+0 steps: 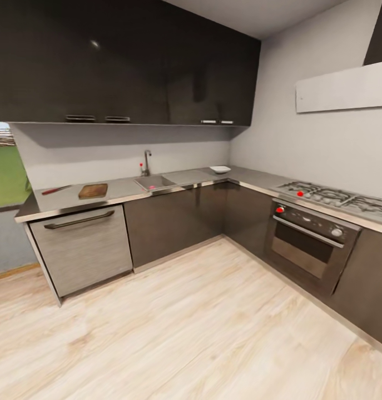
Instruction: In the kitchen, take the Vidalia onion out of the sink, dice it on the chopping board with the paring knife, put the diced onion into the bowl on the countertop, then place both the paring knife and the chopping board into the sink.
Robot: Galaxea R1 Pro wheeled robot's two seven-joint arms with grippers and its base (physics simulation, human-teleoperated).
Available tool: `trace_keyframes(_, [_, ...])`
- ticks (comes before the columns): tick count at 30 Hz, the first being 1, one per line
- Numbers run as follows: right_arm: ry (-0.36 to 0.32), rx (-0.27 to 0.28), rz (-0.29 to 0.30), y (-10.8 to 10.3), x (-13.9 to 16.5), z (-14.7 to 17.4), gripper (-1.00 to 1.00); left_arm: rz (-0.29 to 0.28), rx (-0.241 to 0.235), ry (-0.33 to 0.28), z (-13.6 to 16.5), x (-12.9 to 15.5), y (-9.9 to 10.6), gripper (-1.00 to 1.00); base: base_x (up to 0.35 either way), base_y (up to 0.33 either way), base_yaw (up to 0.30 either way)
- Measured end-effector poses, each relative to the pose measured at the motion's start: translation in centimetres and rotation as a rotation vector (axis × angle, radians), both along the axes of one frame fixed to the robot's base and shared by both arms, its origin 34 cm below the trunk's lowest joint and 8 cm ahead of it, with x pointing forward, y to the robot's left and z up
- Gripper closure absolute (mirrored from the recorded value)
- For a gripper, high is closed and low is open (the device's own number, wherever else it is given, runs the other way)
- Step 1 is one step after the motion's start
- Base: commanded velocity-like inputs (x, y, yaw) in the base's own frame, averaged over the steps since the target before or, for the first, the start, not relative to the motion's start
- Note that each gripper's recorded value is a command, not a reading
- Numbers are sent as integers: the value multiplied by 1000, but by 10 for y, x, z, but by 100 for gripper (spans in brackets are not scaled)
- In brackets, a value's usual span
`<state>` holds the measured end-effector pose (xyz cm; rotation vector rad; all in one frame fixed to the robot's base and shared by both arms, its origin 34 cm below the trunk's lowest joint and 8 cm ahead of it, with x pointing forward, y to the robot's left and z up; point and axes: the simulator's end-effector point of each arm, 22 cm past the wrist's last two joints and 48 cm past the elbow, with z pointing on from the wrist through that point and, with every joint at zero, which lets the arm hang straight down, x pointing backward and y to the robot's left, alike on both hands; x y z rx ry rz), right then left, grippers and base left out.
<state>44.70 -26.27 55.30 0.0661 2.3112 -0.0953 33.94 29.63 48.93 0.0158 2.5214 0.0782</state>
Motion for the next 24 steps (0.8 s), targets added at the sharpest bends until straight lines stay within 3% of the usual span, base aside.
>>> trace_keyframes(24, [25, 0, 0, 0, -7, -8, -100, 1, 0, 25, -5, -9, 0, -100, 319, -121, 203])
